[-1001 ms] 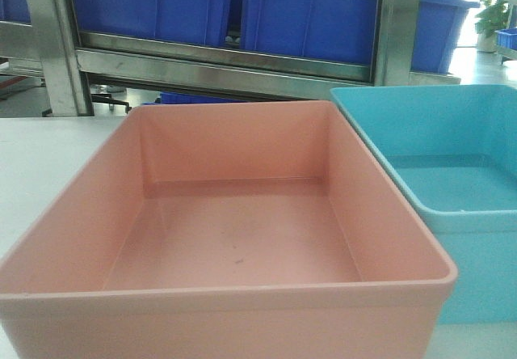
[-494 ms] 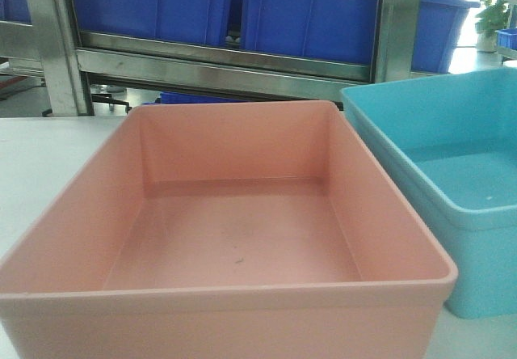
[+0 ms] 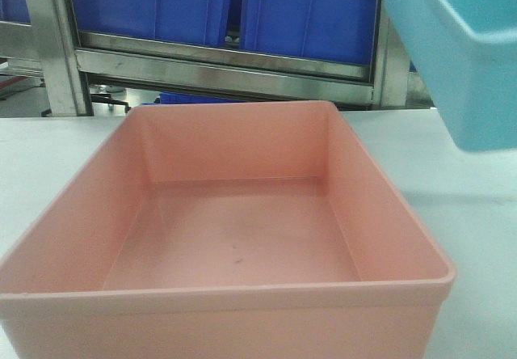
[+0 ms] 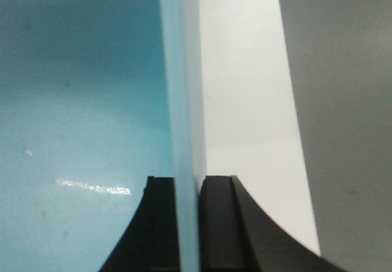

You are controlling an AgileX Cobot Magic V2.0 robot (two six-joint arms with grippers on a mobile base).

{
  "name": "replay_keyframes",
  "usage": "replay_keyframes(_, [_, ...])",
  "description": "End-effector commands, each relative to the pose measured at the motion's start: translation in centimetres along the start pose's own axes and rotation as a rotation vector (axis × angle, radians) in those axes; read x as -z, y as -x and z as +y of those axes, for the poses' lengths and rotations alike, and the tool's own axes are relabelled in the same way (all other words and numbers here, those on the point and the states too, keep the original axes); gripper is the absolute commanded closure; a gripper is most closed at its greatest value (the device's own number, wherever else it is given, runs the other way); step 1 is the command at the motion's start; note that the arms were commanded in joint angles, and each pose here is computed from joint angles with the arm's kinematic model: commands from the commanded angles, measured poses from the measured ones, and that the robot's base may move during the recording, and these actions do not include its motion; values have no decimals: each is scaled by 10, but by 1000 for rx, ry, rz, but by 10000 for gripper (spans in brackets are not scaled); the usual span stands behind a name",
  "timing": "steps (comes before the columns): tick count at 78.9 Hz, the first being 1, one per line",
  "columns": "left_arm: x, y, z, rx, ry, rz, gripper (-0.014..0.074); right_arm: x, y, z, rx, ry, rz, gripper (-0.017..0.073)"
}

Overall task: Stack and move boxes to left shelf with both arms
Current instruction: 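Lift the light-blue box with the right gripper onto the pink box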

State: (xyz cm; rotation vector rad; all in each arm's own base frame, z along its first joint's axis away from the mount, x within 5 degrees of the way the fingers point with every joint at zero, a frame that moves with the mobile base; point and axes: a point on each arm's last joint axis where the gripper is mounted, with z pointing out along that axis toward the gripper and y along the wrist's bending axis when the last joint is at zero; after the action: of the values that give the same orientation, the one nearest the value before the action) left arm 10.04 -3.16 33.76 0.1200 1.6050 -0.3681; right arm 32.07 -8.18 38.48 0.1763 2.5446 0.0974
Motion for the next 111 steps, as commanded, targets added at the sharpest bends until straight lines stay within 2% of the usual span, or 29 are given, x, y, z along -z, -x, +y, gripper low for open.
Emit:
replay_keyframes(1, [2,16,-1,10,7,-98,228,46,7,26,-88,110,-161,503])
replay_keyframes(9, [2,16,-1,10,7,-98,228,58,1,51,-124,173,-144,503])
replay_keyframes(18, [2,16,-1,10,7,-98,228,63,-11,85,-133,248,-55,503])
replay_keyframes(25, [2,16,-1,10,7,-98,228,62,-18,116,-112,300,0,503])
replay_keyframes(32, [2,16,-1,10,7,-98,228,56,-30,145,-73,313,43,503])
replay_keyframes(42, [2,16,-1,10,7,-98,228,44,-49,178,-73,313,93,503])
replay_keyframes(51, [2,16,-1,10,7,-98,228,35,-63,198,-64,339,114,503])
replay_keyframes(67, [2,16,-1,10,7,-98,228,20,-82,224,-22,287,124,503])
replay_keyframes(76, [2,16,-1,10,7,-98,228,8,-86,240,-5,290,133,503])
replay_keyframes(91, [2,16,-1,10,7,-98,228,-12,-86,246,-2,270,167,503])
replay_keyframes(111, [2,16,-1,10,7,-98,228,-15,-87,247,6,268,178,503])
